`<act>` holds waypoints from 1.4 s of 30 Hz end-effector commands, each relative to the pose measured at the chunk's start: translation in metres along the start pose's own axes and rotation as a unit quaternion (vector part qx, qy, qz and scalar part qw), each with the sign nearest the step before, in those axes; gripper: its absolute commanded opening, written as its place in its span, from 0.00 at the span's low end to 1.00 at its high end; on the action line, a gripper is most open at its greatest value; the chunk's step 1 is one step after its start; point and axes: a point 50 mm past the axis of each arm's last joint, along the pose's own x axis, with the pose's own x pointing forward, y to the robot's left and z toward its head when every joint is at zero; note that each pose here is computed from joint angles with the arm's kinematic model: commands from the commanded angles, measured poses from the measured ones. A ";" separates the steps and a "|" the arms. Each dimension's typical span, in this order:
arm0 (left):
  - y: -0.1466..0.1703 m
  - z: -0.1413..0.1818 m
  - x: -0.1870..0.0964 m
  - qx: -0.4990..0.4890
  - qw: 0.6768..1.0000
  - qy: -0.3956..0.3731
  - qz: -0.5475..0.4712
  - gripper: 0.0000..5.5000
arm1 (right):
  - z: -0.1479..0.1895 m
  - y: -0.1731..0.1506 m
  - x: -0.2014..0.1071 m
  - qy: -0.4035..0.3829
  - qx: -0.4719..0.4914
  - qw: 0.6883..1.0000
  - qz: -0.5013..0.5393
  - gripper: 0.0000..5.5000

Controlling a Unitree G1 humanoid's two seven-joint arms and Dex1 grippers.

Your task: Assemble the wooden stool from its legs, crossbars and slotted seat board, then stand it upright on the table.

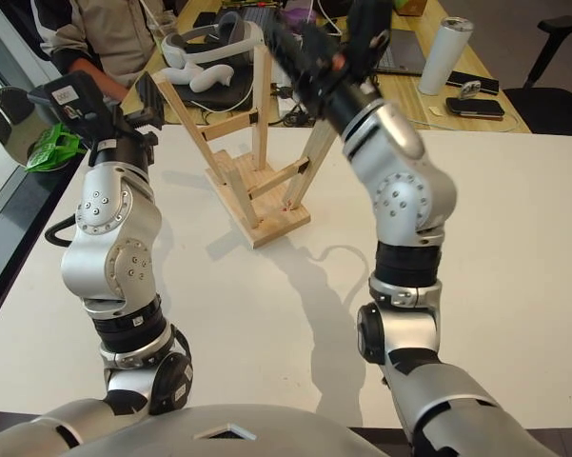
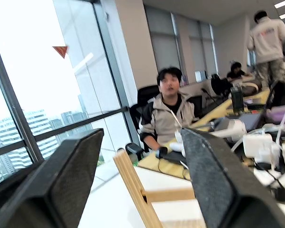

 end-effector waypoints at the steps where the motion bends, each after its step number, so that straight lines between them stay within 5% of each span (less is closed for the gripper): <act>1: -0.001 0.002 0.004 0.006 1.000 0.008 -0.016 0.71 | -0.065 -0.011 0.000 0.143 0.009 0.988 -0.060 0.55; 7: -0.001 0.004 0.006 0.010 1.000 0.012 -0.022 0.71 | -0.117 -0.009 -0.019 0.263 0.034 0.962 -0.064 0.55; 14: -0.004 0.006 0.008 0.012 0.999 0.011 -0.033 0.71 | -0.014 0.034 0.010 -0.055 -0.006 0.998 0.012 0.55; 17: -0.004 0.007 0.009 0.013 0.999 0.012 -0.035 0.71 | -0.010 0.045 0.009 -0.087 0.003 0.996 0.023 0.55; 20: -0.005 0.007 0.010 0.014 0.999 0.013 -0.041 0.71 | -0.064 0.027 0.001 0.017 0.037 0.998 -0.041 0.55; 23: -0.006 0.007 0.011 0.015 0.999 0.014 -0.046 0.71 | -0.145 -0.001 -0.032 0.246 0.083 0.953 -0.155 0.55; 25: -0.007 0.007 0.011 0.015 0.999 0.015 -0.049 0.71 | -0.162 -0.003 -0.043 0.292 0.106 0.936 -0.167 0.55; 27: -0.006 0.007 0.011 0.016 0.999 0.015 -0.049 0.71 | -0.147 0.003 -0.032 0.248 0.106 0.952 -0.144 0.55; 32: -0.007 0.008 0.013 0.016 0.999 0.012 -0.051 0.71 | -0.050 0.027 0.007 0.004 0.025 0.998 -0.051 0.55; 37: -0.003 0.006 0.012 0.017 0.999 0.015 -0.043 0.71 | 0.059 0.025 0.006 -0.213 0.028 0.976 -0.036 0.55; 42: 0.012 -0.001 0.008 0.021 0.999 0.029 -0.016 0.71 | 0.120 -0.010 -0.020 -0.297 0.006 0.952 -0.070 0.51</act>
